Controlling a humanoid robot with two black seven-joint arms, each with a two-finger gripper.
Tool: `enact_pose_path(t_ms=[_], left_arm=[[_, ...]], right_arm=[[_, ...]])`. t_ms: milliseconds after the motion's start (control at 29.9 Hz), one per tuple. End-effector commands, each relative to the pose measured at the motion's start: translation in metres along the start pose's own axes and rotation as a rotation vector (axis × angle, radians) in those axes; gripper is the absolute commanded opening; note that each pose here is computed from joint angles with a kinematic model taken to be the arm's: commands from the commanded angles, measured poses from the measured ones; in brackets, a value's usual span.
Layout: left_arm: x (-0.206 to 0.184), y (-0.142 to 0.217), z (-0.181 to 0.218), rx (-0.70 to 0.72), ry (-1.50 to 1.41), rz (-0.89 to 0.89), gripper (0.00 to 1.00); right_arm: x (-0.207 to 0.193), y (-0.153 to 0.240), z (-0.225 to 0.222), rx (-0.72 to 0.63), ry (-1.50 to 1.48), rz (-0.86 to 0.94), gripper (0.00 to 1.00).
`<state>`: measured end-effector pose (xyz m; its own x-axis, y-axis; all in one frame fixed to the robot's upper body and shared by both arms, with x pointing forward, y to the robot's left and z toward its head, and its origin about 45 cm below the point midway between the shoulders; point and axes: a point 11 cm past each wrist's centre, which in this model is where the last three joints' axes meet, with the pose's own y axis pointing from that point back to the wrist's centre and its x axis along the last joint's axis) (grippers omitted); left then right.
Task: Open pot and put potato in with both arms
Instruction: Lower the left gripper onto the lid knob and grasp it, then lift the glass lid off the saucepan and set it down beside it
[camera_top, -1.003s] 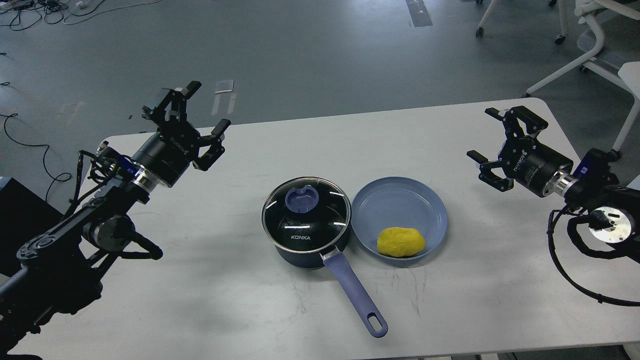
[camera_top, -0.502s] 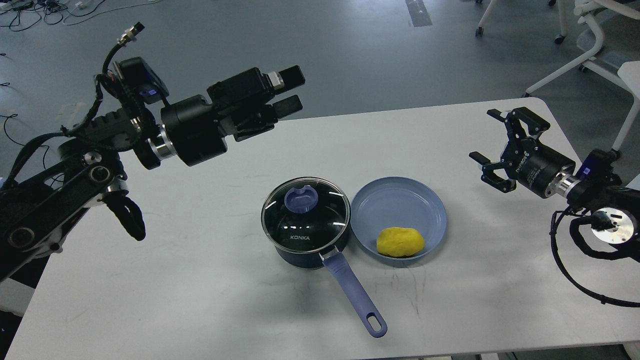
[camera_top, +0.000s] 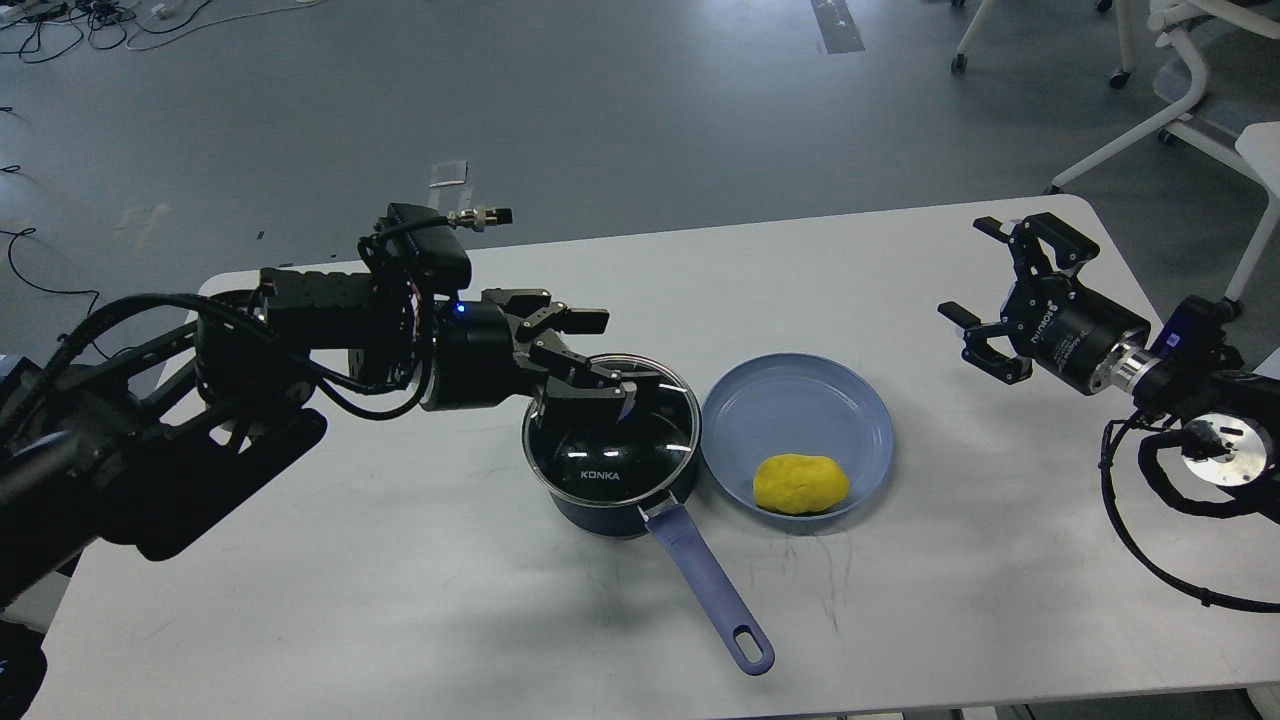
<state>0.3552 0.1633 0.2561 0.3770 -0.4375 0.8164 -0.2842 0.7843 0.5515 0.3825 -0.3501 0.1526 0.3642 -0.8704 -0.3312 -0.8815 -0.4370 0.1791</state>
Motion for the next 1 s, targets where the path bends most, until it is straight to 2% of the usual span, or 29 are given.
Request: enact_pose_path(t_ms=[0,435,736,869,936,970], left_arm=[[-0.012,-0.006,-0.004,0.014,-0.02,-0.029,0.98],[-0.033,-0.022,-0.02,0.05,0.023,-0.069,0.98],[-0.042,-0.025,-0.018,0.041,0.035,-0.091,0.97],[-0.042,-0.025,-0.018,0.042,0.034,-0.093,0.93],[-0.043,-0.025,-0.018,0.042,0.035,-0.093,0.86],[-0.044,-0.024,-0.018,0.043,0.034,-0.096,0.76]], right_arm=[[0.0,0.0,0.0,0.0,0.001,-0.001,1.0],[0.0,0.0,0.001,-0.005,0.005,-0.003,1.0],[0.0,0.0,0.0,-0.005,0.007,-0.003,1.0],[0.0,0.0,0.001,-0.005,0.006,-0.004,1.0],[0.0,0.0,0.0,-0.005,0.007,-0.002,1.0],[0.0,0.0,0.0,-0.005,0.007,-0.002,1.0]])
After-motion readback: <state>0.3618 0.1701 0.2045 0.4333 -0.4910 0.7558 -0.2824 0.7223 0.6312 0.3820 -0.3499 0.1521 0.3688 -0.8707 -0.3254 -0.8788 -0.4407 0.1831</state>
